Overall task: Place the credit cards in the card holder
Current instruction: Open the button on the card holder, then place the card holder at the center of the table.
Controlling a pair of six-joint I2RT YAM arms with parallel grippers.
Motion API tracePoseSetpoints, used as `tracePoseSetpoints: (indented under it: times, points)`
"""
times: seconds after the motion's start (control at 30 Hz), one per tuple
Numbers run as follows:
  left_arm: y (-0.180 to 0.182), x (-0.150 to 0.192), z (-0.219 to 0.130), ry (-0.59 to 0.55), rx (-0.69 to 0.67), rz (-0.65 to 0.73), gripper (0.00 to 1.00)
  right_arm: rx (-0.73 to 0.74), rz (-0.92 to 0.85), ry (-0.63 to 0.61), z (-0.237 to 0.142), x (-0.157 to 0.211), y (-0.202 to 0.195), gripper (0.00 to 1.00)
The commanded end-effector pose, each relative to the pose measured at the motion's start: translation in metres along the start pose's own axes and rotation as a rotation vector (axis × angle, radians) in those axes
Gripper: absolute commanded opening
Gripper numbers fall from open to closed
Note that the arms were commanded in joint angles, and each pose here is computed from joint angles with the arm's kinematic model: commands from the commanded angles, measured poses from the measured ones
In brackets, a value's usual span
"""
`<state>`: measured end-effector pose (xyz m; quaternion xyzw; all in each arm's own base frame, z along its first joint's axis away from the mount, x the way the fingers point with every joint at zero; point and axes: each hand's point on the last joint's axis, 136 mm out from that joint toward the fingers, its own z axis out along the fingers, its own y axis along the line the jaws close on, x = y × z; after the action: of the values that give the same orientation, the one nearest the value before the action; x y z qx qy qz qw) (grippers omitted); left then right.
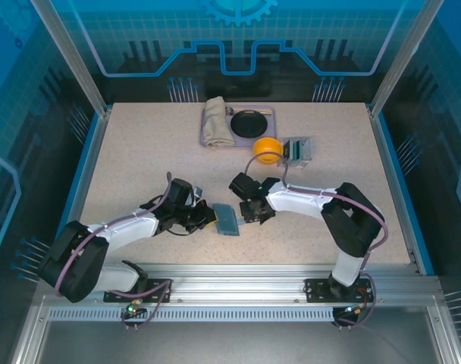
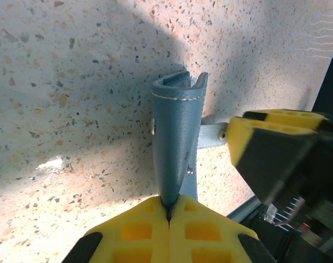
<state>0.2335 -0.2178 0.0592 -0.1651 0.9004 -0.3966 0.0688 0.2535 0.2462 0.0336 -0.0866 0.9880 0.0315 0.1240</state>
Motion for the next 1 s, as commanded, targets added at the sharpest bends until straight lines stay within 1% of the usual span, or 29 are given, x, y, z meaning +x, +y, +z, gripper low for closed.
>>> tracePoseSetpoints:
  times: [0.0, 0.07, 0.17, 0.23, 0.4, 0.43, 0.47, 0.57, 0.63, 0.7, 0.77, 0.87, 0.97]
  points:
    - [0.001, 0.003, 0.003, 0.028, -0.006, 0.012, 0.00, -0.194, 0.034, -0.026, -0.024, -0.011, 0.023, 0.37]
    - [0.000, 0.002, 0.004, 0.030, -0.009, 0.014, 0.00, -0.278, 0.047, -0.019, -0.028, -0.013, 0.034, 0.42]
    - [0.000, 0.002, 0.005, 0.035, -0.013, 0.013, 0.00, -0.347, 0.055, 0.000, -0.030, -0.015, 0.047, 0.49]
    - [0.000, 0.002, 0.005, 0.036, -0.012, 0.012, 0.00, -0.344, 0.060, 0.024, -0.024, -0.013, 0.049, 0.51]
    - [-0.001, 0.001, 0.004, 0.033, -0.010, 0.012, 0.00, -0.314, 0.066, 0.081, -0.006, -0.005, 0.046, 0.52]
    - [-0.002, 0.001, 0.004, 0.033, -0.011, 0.013, 0.00, -0.306, 0.063, 0.088, -0.003, -0.004, 0.045, 0.51]
    - [-0.001, 0.001, 0.004, 0.033, -0.013, 0.012, 0.00, -0.295, 0.061, 0.096, 0.000, -0.002, 0.043, 0.48]
    - [0.000, 0.000, 0.005, 0.032, -0.024, 0.011, 0.00, -0.285, 0.063, 0.095, 0.001, -0.001, 0.038, 0.29]
    - [0.004, 0.000, 0.004, 0.029, -0.051, 0.005, 0.11, -0.287, 0.078, 0.085, -0.002, -0.002, 0.032, 0.19]
    - [0.008, -0.001, 0.003, 0.025, -0.090, 0.001, 0.30, -0.291, 0.097, 0.069, -0.007, -0.005, 0.024, 0.11]
    - [0.010, -0.003, 0.001, 0.018, -0.118, 0.004, 0.36, -0.289, 0.121, 0.061, -0.010, -0.004, 0.014, 0.05]
    - [0.006, -0.006, -0.002, 0.007, -0.152, 0.020, 0.50, -0.304, 0.158, 0.046, -0.014, -0.003, 0.002, 0.06]
    - [-0.004, -0.008, -0.002, 0.007, -0.181, 0.056, 0.53, -0.326, 0.201, 0.060, -0.009, 0.004, -0.008, 0.06]
